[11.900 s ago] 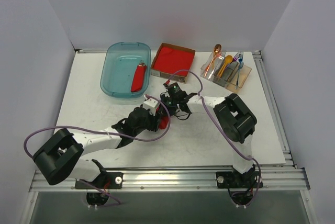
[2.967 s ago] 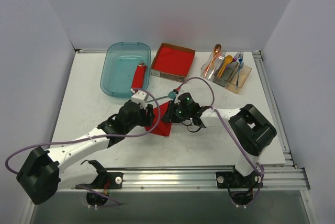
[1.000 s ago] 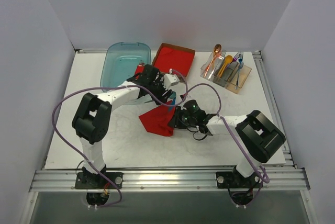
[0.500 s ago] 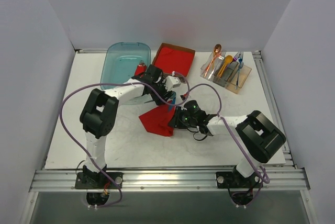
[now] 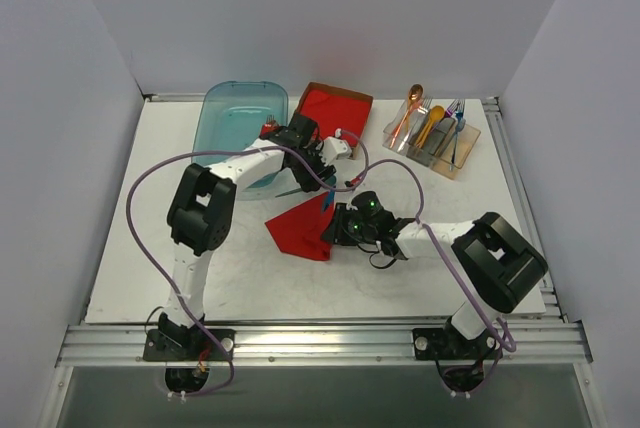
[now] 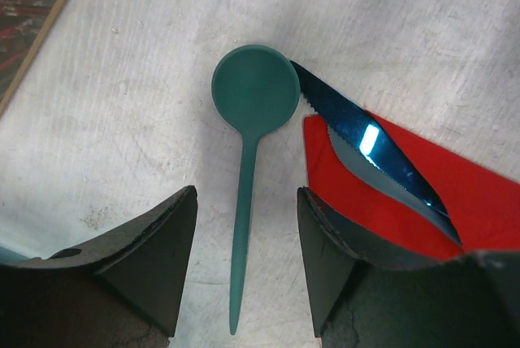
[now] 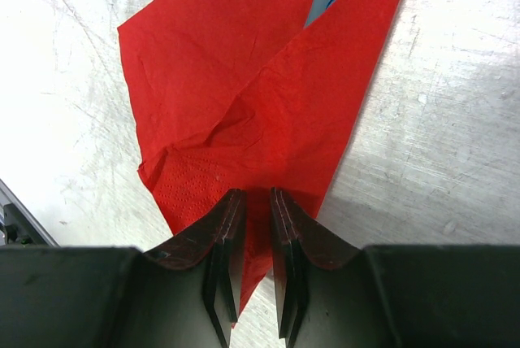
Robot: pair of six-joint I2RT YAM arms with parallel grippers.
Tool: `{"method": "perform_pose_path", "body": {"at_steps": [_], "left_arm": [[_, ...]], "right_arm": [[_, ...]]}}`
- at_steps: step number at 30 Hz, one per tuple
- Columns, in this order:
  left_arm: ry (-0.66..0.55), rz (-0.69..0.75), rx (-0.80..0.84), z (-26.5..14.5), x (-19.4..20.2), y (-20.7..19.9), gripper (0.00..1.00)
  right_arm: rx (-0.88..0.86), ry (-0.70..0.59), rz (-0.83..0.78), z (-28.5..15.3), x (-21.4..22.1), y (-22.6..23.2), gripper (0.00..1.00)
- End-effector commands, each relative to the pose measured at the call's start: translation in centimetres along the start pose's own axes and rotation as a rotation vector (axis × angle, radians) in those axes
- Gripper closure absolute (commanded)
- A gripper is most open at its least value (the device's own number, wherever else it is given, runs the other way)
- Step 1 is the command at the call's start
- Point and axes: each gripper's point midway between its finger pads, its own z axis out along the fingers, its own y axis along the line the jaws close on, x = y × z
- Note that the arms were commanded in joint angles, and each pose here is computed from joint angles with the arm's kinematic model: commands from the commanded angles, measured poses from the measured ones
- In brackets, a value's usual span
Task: Place the utensils on the paper napkin and roll it up
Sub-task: Pick up the utensils from the center of the board.
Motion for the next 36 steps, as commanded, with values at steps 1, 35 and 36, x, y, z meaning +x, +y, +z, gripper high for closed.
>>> {"method": "perform_pose_path", "body": {"at_steps": [1,35,36], "left_arm": [[0.042,0.018,0.018,-0.2,0.4,0.0,0.39],[0.087,-0.09,-0.005,1.6,0.8,0.0,0.96],[0.084,-0.094,-0.01,1.6,0.7,0.1,0.97]], "right_arm": [[-0.036,-0.044,-0.014,-0.8,-1.3,1.3,0.8],[-0.038,-0.054,-0.009,-0.8,-1.3,1.3,0.81],[-0.038,-0.055,-0.009,-0.8,-1.4,1.2,0.81]]}}
